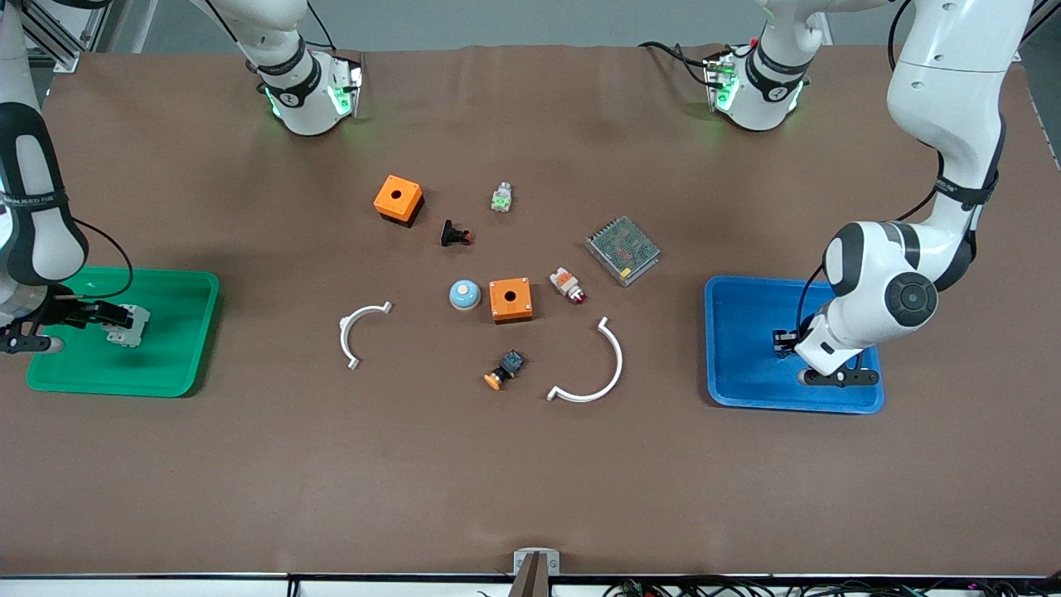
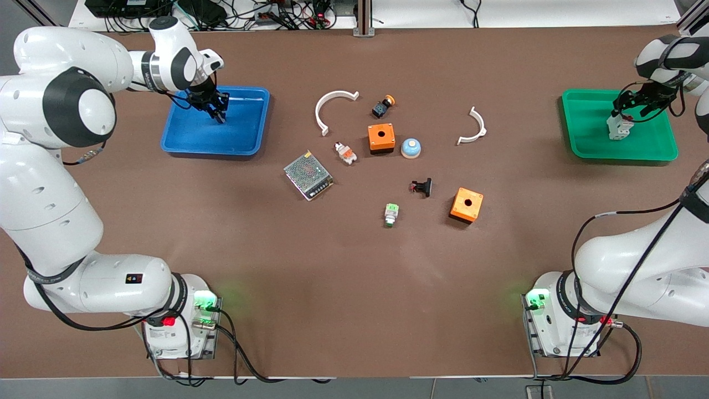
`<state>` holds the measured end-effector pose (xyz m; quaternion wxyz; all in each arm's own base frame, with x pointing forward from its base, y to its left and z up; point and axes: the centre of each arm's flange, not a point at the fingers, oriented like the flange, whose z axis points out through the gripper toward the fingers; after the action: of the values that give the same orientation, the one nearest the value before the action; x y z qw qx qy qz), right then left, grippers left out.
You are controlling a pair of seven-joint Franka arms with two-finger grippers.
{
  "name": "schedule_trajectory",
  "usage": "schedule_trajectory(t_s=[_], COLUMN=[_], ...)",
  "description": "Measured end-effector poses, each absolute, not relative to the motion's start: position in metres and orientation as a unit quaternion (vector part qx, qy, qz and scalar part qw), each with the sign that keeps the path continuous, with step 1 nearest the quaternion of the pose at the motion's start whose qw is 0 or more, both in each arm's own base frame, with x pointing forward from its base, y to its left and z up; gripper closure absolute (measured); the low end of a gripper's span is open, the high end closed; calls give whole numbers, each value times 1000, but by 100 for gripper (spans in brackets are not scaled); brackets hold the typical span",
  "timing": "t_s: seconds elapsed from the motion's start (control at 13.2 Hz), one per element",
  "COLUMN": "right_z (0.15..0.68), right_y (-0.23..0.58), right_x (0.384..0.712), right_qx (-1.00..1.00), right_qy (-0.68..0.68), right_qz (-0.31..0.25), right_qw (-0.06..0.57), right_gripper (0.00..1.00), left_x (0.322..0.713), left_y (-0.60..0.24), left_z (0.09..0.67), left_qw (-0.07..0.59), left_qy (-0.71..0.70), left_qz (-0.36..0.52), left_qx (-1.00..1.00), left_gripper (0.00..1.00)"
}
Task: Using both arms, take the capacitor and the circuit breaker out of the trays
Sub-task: 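Lower and close the left gripper on the capacitor while the right grasps breaker, then carry the capacitor with the left gripper toward the white clip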
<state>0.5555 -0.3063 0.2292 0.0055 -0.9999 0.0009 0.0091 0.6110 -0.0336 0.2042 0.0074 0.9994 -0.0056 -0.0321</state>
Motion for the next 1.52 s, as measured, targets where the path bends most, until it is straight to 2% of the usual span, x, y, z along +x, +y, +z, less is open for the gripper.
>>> schedule_trajectory(t_s=[0.38,0.68,0.91,1.14,1.21,1.29,1.36,1.44,1.52], right_z=[213,200,192,183,182,183,183,183,183], right_y=[-306,-309,-311,-308,-308,-308,-308,-308,-308], right_x=[556,554,550,543,543,543,543,543,543], right_qx=[-1000,-1000,-1000,-1000,-1000,-1000,-1000,-1000,-1000], right_qy=[-17,-16,-15,-15,-14,-14,-14,-14,-14], right_qz=[8,10,0,-5,-6,-6,-6,-6,-6], right_qw=[4,2,-5,-10,-11,-11,-11,-11,-11], right_gripper=[0,0,0,2,2,7,7,15,15], left_x=[613,614,621,623,623,621,619,618,616], left_y=[-34,-57,-116,-198,-230,-263,-295,-323,-349], left_z=[207,267,326,356,358,356,349,338,324], left_qw=[7,9,19,29,32,35,38,40,41], left_qy=[-6,-15,-20,8,15,26,39,52,61], left_qz=[-30,-65,-67,-51,-46,-44,-46,-51,-56], left_qx=[1000,998,997,998,998,998,997,997,996], left_gripper=[66,66,66,66,66,66,66,66,66])
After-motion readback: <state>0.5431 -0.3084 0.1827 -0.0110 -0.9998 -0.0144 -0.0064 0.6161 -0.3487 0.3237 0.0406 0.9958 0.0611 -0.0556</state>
